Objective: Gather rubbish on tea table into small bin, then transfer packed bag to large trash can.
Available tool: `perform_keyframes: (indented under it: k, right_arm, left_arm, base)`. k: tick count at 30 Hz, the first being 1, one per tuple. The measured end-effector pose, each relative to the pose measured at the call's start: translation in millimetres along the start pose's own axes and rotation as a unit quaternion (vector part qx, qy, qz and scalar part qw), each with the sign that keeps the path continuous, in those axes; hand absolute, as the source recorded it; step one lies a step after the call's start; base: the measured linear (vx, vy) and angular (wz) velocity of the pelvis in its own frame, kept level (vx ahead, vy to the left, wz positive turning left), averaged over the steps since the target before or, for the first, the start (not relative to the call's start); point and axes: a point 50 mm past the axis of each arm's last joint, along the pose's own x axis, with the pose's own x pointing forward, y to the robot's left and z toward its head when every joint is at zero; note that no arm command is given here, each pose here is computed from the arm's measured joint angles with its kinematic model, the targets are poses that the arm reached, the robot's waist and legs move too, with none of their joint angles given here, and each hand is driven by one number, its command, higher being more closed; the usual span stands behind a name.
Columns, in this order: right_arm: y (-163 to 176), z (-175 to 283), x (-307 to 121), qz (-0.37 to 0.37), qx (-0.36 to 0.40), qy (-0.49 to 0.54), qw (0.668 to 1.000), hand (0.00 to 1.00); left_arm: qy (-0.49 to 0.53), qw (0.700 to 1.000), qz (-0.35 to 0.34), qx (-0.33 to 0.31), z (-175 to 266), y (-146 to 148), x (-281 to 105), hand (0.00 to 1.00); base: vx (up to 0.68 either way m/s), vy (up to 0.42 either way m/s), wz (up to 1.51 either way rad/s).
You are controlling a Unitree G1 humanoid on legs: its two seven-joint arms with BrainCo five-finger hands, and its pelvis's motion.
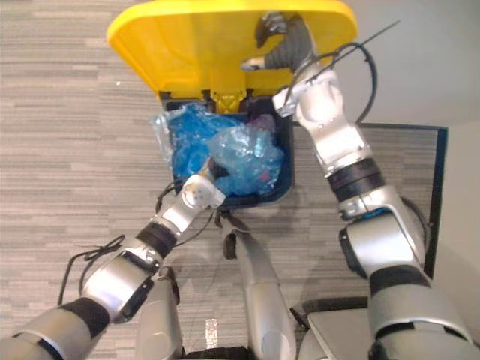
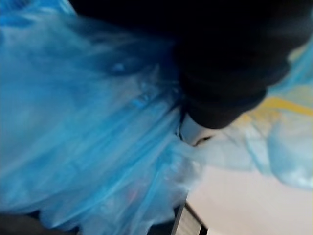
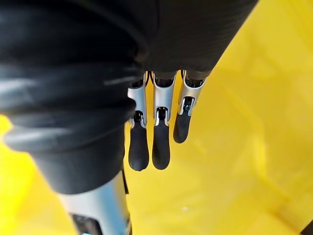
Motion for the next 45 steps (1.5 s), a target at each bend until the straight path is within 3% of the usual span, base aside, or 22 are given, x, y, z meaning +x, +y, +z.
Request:
perform_keyframes:
  k: [3,8,17,23,26,32,35,40,45]
  right_arm:
    - [13,1,-1,0.015,0.01,-0.002,1.0,0.0]
    - [17,4,-4,0.025,0.01,-0.012,1.0,0.0]
    - [46,-34,-34,0.068,0.003,0.05,0.996,0.0]
    - [47,-90,-74,0.078,-0.025,0.164,0.983,0.0]
    - [47,-118,-106,0.087,-0.028,0.229,0.969,0.0]
    - [46,-154,-159,0.109,-0.026,0.324,0.939,0.0]
    - [72,-167,-195,0.143,0.006,0.376,0.915,0.0]
    - [93,-176,-236,0.16,0.031,0.425,0.89,0.0]
    - [137,-176,-317,0.192,0.084,0.511,0.834,0.0]
  left_arm:
    - [0.02,0.998,-0.001,0.062,-5,-4,0,0.0]
    - [0.031,0.993,0.02,0.111,-3,6,3,0.0]
    - [0.039,0.992,0.042,0.113,-5,13,1,0.0]
    - [0.02,0.994,0.108,-0.023,-19,25,-28,0.0]
    - [0.068,0.986,0.123,-0.093,-63,21,-62,0.0]
    - [0.248,0.945,0.133,-0.168,-171,14,-150,0.0]
    - [0.398,0.894,0.101,-0.179,-231,-8,-214,0.0]
    - [0.519,0.824,0.055,-0.219,-256,-57,-279,0.0]
    - [0.557,0.792,0.047,-0.248,-258,-78,-313,0.0]
  base:
    - [-0.01,-0.03,-0.02]
    - [0.03,-0.029,0.02]
    - [-0.01,-0.044,0.21]
    - [-0.05,-0.006,0.17]
    - [-0.03,-0.031,0.25]
    - [-0.02,-0.012,0.04]
    - [-0.03,-0.015,0.01]
    - [-0.19,0.035,-0.19]
    - [-0.4,0.052,-0.58]
